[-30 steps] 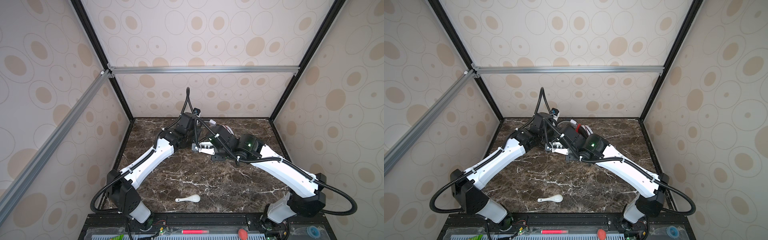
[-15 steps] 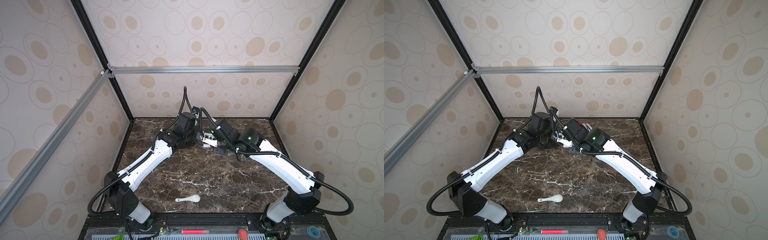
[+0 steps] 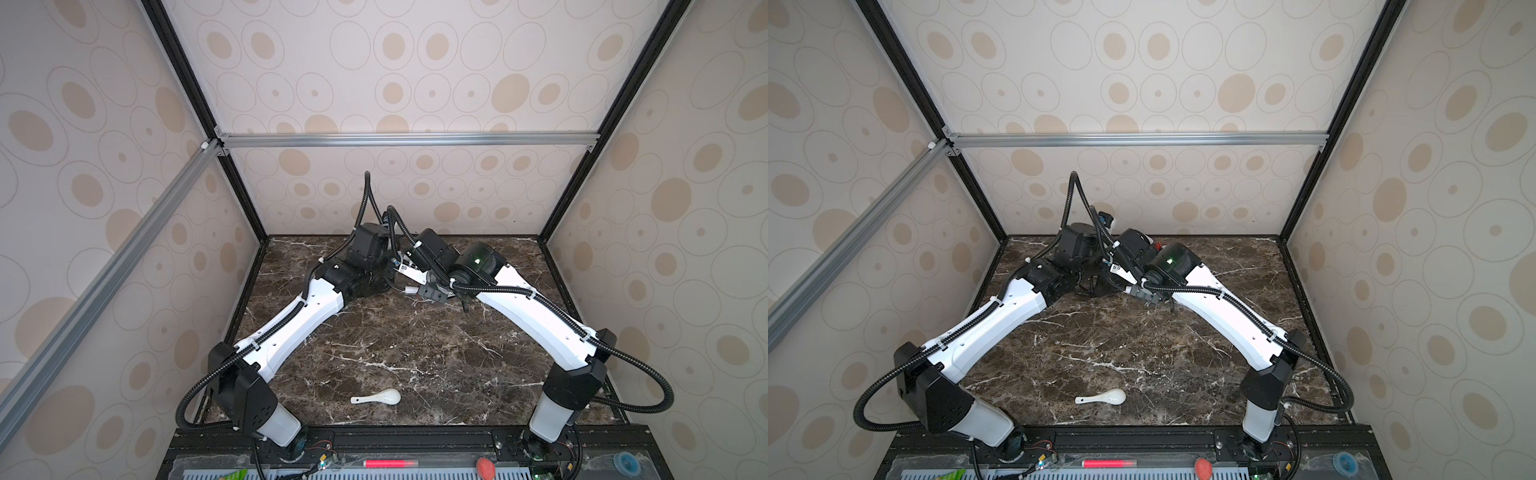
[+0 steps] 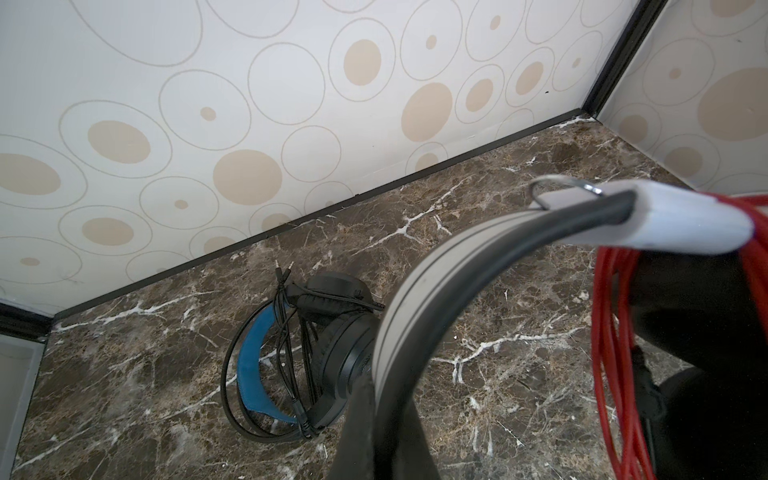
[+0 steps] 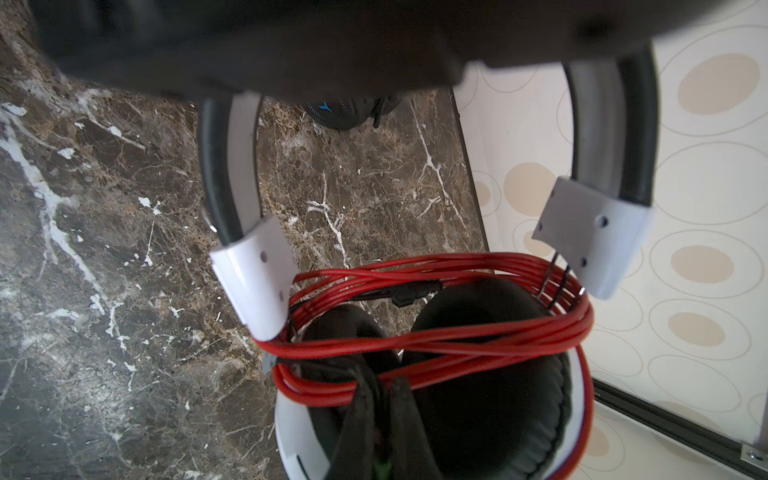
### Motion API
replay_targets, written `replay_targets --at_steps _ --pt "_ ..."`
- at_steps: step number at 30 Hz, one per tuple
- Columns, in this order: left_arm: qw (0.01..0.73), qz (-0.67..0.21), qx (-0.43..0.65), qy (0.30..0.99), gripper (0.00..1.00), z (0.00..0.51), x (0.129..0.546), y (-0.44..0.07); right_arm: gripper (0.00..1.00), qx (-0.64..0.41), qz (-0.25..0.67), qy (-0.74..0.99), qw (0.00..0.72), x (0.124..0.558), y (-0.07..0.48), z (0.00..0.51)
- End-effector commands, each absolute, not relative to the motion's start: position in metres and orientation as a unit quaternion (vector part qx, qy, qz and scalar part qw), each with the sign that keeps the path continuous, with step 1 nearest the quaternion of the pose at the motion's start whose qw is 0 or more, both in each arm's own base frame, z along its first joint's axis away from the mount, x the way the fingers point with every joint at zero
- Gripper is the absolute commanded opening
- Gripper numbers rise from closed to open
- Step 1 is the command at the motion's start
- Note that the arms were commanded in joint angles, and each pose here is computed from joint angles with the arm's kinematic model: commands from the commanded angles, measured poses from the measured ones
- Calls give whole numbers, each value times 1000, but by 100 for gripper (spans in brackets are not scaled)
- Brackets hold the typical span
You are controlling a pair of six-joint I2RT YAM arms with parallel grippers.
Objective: Wrap the headphones
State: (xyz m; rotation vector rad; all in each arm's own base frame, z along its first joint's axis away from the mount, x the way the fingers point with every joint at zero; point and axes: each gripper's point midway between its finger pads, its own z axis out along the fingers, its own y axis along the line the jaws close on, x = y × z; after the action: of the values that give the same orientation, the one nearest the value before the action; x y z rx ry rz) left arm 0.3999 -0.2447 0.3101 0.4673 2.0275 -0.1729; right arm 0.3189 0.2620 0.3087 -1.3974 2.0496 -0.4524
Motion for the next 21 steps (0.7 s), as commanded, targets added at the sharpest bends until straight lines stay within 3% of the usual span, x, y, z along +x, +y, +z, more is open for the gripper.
replay_targets --at_steps 1,21 --pt "479 -115 248 834 0 312 376 -266 0 -436 -227 802 339 356 234 329" --pt "453 -167 211 850 0 310 382 -284 13 -320 -230 863 316 383 199 312"
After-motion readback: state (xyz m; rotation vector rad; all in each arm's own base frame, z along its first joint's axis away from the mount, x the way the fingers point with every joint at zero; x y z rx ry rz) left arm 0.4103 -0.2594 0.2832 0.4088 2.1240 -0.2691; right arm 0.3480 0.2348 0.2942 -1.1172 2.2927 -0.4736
